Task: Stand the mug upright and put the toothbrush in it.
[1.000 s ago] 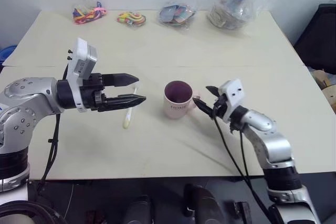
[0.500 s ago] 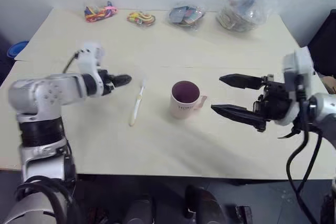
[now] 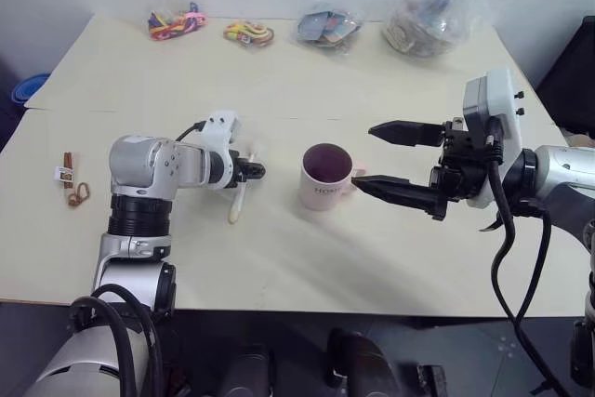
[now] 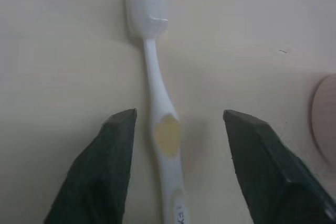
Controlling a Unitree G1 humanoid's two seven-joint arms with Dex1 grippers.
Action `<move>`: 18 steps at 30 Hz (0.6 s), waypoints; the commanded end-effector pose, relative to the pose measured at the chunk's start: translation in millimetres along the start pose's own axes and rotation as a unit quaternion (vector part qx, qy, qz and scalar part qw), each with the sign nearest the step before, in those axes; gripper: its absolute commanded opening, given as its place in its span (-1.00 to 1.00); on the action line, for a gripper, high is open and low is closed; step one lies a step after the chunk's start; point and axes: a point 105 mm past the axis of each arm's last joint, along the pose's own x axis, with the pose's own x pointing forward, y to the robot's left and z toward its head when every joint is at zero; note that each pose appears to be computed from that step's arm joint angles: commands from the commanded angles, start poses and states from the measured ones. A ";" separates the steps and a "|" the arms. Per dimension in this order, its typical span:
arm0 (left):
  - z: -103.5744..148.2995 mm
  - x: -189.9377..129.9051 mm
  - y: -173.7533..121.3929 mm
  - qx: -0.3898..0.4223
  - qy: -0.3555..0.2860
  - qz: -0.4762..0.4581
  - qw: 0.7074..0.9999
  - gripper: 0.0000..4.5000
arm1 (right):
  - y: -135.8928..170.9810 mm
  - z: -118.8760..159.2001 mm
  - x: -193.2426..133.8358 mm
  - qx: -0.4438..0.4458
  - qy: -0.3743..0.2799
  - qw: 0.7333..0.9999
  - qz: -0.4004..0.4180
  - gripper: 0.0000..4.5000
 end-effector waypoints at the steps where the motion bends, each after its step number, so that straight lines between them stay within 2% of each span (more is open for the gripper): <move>1: -5.8 1.2 4.7 -0.011 0.011 0.005 1.000 -0.20 | -1.1 5.3 -6.0 -0.041 0.005 0.999 -0.020 1.00; 5: -7.5 2.0 2.9 -0.013 0.014 0.001 1.000 -0.76 | -2.7 6.7 -7.9 -0.040 0.001 0.999 -0.022 1.00; 6: -7.8 2.1 2.5 -0.013 0.014 0.000 1.000 -0.85 | -3.4 6.7 -8.1 -0.038 0.000 0.999 -0.022 1.00; 10: -1.5 -1.5 8.1 -0.017 -0.005 0.009 1.000 -0.85 | -6.5 4.1 -10.3 -0.019 0.000 0.999 -0.026 1.00; 11: 9.0 -4.2 8.1 -0.019 -0.036 0.002 0.999 -0.85 | -7.2 2.9 -11.6 -0.020 0.003 0.999 -0.029 1.00; 13: 47.1 -20.0 -1.0 0.014 -0.148 -0.035 0.988 -0.85 | -8.6 1.3 -14.4 -0.021 0.005 0.999 -0.036 1.00; 16: 109.1 -68.1 -24.9 0.008 -0.338 -0.124 0.933 -0.85 | -9.9 2.7 -19.3 -0.007 -0.009 0.999 -0.046 1.00; 18: 131.0 -97.3 -41.9 0.010 -0.417 -0.182 0.891 -0.85 | -9.8 2.6 -21.5 -0.002 -0.013 0.999 -0.050 1.00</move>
